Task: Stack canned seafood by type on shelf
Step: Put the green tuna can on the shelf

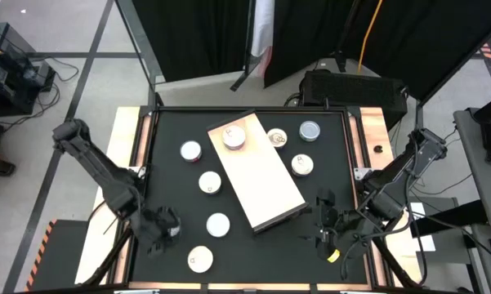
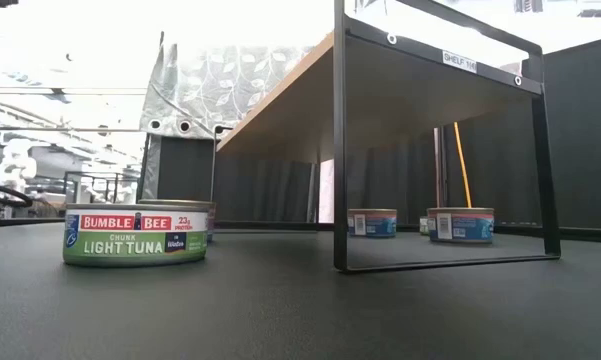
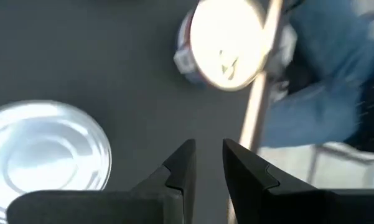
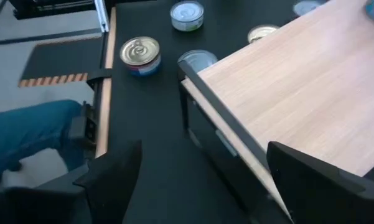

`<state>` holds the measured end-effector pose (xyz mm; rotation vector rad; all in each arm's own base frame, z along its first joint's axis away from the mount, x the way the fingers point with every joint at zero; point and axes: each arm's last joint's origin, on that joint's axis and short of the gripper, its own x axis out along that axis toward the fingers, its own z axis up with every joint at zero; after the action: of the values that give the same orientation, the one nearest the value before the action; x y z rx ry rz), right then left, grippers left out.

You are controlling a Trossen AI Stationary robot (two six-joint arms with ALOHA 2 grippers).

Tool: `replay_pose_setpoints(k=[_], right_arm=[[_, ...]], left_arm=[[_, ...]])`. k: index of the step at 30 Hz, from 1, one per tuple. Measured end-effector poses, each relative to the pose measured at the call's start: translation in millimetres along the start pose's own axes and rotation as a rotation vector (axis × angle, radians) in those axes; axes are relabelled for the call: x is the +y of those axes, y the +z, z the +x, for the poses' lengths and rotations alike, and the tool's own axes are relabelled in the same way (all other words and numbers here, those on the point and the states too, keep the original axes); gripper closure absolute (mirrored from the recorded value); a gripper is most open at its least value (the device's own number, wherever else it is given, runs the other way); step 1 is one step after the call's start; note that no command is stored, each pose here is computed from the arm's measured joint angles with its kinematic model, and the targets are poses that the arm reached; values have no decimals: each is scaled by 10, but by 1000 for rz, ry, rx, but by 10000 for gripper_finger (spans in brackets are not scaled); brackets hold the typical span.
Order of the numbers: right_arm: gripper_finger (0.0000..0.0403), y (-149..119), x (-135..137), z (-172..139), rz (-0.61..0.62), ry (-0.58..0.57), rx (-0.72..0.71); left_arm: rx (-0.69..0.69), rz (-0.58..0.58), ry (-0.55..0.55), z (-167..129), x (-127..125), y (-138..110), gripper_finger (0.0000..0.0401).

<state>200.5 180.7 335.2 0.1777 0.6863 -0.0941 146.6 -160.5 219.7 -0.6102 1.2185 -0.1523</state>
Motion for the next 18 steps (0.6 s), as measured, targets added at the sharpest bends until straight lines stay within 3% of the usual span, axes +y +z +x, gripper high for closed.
replay_pose_setpoints(k=[6, 10, 14, 18], right_arm=[[64, 9, -20, 4, -118, -56, -38], [64, 6, -60, -2, -154, -115, -56], [64, 3, -103, 0, -182, -172, -64], [64, 2, -121, -2, -192, -206, -79]], left_arm=[[-53, 71, 160, 260, -7, -124, 333], [-7, 92, 238, 382, 31, -185, 357], [36, 91, 341, 409, 109, -252, 387], [28, 99, 369, 392, 129, -264, 397]])
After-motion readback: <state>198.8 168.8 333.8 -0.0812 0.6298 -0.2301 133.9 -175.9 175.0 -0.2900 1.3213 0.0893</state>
